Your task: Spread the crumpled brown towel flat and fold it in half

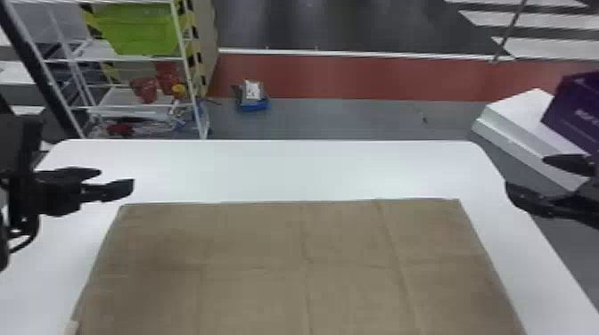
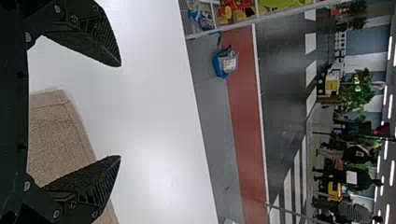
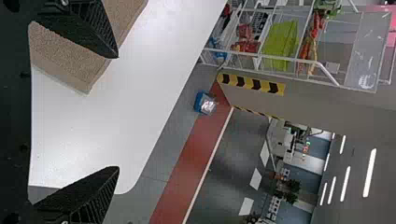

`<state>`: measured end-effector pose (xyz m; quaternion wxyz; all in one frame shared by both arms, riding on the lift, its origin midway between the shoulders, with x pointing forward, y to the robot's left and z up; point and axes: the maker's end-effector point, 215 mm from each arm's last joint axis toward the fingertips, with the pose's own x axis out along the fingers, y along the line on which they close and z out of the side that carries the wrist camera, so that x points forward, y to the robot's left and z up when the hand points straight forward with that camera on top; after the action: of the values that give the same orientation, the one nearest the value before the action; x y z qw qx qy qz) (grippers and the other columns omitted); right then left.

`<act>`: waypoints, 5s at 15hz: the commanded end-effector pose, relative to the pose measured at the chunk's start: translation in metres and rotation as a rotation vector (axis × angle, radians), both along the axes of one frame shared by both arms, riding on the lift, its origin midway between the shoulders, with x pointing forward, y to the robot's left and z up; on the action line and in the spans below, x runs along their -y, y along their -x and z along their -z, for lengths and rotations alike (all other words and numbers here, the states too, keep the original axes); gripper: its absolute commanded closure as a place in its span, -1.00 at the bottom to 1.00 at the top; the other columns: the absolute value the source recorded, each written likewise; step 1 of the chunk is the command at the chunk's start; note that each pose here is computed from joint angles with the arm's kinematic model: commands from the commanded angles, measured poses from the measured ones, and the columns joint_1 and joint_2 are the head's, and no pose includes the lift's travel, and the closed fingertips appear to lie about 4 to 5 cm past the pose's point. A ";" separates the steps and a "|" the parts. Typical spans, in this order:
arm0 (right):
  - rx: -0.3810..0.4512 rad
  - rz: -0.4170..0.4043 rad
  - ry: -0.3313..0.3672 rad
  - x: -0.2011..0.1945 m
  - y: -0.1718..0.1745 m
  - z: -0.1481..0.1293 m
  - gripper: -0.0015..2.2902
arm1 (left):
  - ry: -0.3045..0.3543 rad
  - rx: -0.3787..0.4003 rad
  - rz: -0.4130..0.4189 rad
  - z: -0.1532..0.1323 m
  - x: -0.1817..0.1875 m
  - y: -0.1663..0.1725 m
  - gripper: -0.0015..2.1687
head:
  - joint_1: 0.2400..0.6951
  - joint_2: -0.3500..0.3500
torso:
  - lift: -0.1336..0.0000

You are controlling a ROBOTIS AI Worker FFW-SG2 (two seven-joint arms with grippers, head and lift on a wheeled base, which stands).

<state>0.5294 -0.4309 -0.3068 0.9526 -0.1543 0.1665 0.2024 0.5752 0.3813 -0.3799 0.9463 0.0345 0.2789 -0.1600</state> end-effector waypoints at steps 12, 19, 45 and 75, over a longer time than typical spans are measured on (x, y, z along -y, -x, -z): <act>-0.108 0.046 -0.157 0.005 0.012 0.004 -0.96 | -0.132 -0.127 0.123 0.049 0.004 0.000 -0.68 | 1.00 -0.17 | -0.85; -0.090 0.046 -0.154 0.007 0.011 0.000 -0.95 | -0.159 -0.181 0.151 0.065 0.008 0.001 -0.68 | 1.00 -0.19 | -0.85; -0.101 0.005 -0.109 -0.013 0.005 0.010 -0.96 | -0.168 -0.217 0.172 0.068 0.014 0.016 -0.08 | 1.00 -0.17 | -0.85; -0.091 -0.025 -0.055 -0.016 0.001 0.015 -0.93 | -0.231 -0.225 0.094 0.077 -0.024 0.002 -0.53 | 1.00 -0.03 | -0.85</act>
<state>0.5274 -0.4151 -0.3239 0.9450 -0.1202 0.2041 0.2255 0.5740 0.4037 -0.4550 0.8920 0.1357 0.3940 -0.1750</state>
